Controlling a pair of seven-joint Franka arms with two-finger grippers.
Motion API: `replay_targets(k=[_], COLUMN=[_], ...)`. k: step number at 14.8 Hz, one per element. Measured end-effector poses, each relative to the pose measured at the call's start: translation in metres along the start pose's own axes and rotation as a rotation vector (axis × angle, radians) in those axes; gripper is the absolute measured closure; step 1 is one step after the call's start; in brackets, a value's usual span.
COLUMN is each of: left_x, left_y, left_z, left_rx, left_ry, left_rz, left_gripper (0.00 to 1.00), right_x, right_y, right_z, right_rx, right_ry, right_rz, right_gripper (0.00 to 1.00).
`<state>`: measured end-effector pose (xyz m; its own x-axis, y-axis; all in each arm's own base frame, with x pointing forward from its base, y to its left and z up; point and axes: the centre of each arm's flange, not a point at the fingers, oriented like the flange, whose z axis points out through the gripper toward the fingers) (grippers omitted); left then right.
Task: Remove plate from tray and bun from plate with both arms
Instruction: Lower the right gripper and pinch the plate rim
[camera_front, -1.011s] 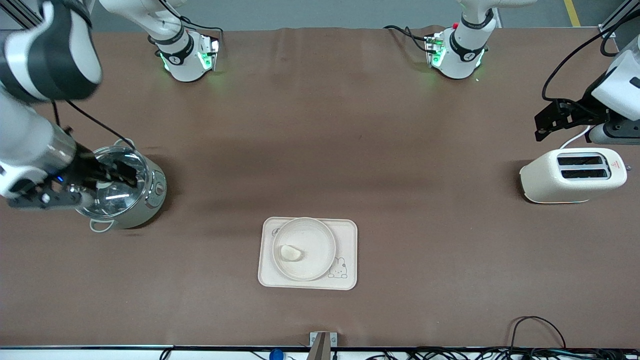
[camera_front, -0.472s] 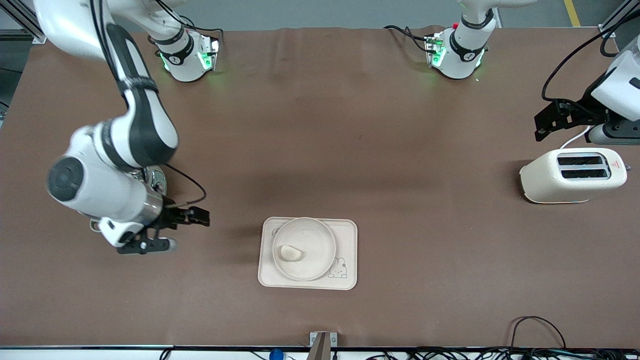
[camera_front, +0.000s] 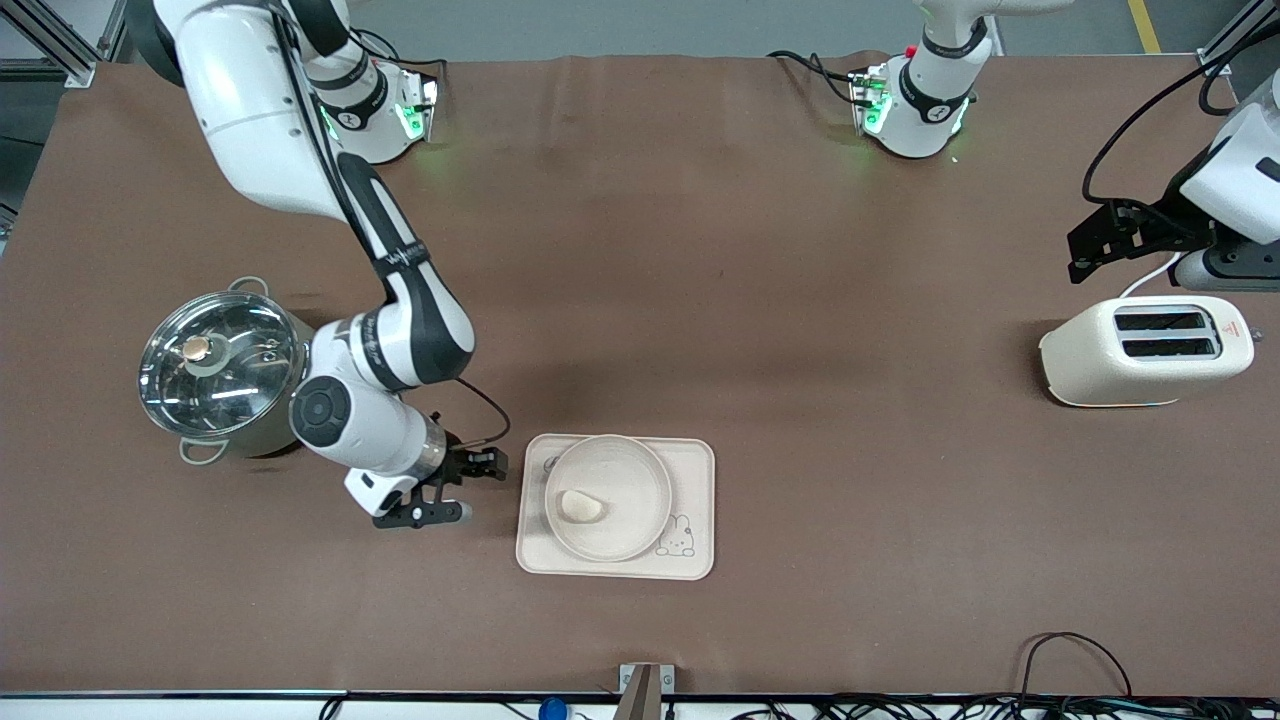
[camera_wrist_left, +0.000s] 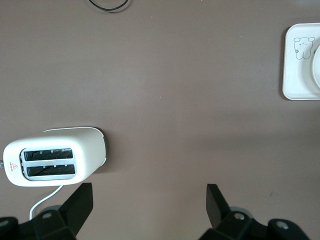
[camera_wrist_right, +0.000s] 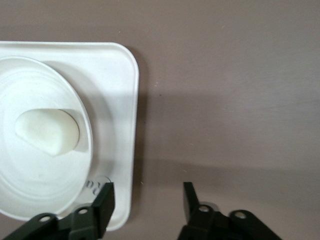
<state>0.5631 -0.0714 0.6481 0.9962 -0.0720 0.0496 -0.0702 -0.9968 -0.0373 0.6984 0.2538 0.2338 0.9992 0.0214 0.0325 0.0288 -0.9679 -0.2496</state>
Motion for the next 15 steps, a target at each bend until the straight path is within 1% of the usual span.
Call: replay_targets(k=[1, 2, 3, 7, 11, 15], left_x=[0.000, 0.000, 0.000, 0.000, 0.000, 0.000], left_y=[0.000, 0.000, 0.000, 0.000, 0.000, 0.000], left_z=[0.000, 0.000, 0.000, 0.000, 0.000, 0.000], left_rx=[0.000, 0.000, 0.000, 0.000, 0.000, 0.000], left_ry=[0.000, 0.000, 0.000, 0.000, 0.000, -0.001], left_rz=[0.000, 0.000, 0.000, 0.000, 0.001, 0.001], left_gripper=[0.00, 0.00, 0.00, 0.00, 0.00, 0.00], right_x=[0.003, 0.007, 0.011, 0.020, 0.021, 0.018], right_y=[0.000, 0.000, -0.001, -0.012, -0.018, -0.024], right_z=[0.011, 0.018, 0.024, 0.041, 0.043, 0.049], right_rx=[0.031, 0.058, 0.078, 0.138, 0.146, 0.155], right_ry=[-0.005, -0.006, -0.003, 0.002, 0.005, 0.004], right_rz=[0.028, 0.050, 0.064, 0.094, 0.091, 0.088], right_gripper=[0.38, 0.41, 0.41, 0.46, 0.50, 0.52])
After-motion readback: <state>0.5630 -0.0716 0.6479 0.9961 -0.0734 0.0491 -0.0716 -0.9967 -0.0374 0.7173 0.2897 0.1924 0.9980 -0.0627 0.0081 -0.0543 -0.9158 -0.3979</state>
